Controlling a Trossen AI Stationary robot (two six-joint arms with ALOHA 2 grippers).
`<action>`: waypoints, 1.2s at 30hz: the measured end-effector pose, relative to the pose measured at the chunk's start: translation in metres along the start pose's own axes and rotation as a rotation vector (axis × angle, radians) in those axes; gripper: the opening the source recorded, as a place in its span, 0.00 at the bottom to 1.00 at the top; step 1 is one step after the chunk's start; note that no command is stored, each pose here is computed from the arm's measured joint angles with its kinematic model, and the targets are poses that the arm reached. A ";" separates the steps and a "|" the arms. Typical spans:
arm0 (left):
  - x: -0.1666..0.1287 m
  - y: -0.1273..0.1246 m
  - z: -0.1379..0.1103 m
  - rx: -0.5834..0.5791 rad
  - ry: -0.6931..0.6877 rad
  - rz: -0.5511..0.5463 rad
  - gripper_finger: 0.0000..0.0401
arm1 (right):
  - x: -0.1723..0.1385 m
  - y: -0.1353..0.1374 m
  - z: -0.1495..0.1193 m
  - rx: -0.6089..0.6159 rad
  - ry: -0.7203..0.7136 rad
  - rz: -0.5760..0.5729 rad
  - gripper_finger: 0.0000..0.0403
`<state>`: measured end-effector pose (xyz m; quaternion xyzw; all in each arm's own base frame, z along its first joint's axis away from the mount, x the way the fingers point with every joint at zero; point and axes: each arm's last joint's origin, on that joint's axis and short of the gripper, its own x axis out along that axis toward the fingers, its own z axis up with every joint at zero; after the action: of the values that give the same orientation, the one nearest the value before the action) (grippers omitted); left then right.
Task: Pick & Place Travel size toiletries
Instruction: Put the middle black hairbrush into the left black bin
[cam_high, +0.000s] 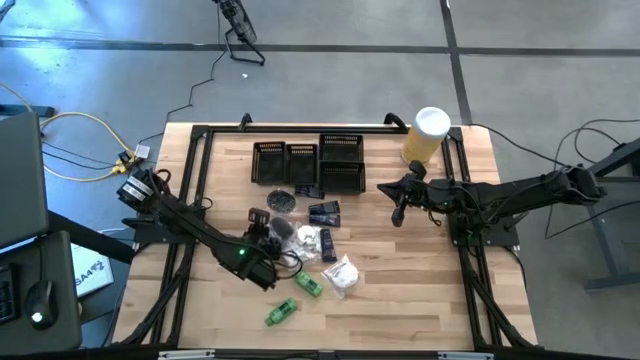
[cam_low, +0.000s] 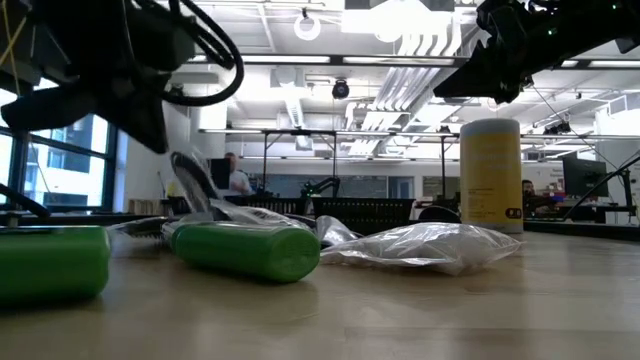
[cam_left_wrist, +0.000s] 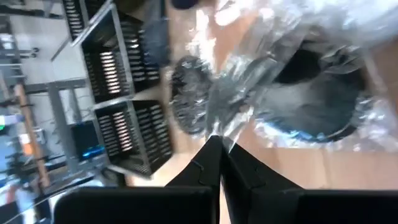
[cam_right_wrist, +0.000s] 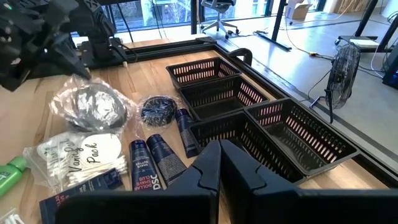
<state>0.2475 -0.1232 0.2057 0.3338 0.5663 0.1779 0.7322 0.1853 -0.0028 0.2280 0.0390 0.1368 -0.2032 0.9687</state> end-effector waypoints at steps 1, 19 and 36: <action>-0.001 0.004 0.000 -0.004 0.017 0.011 0.00 | 0.000 0.000 0.000 0.000 0.000 0.000 0.00; -0.017 0.095 -0.027 -0.167 -0.001 0.101 0.00 | 0.000 0.000 0.000 0.000 0.000 0.000 0.00; 0.044 0.183 -0.037 -0.138 0.128 0.204 0.00 | 0.000 0.000 0.000 -0.034 0.000 0.000 0.00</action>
<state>0.2471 0.0458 0.2960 0.3265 0.5614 0.3111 0.6939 0.1853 -0.0028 0.2280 0.0227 0.1403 -0.2009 0.9692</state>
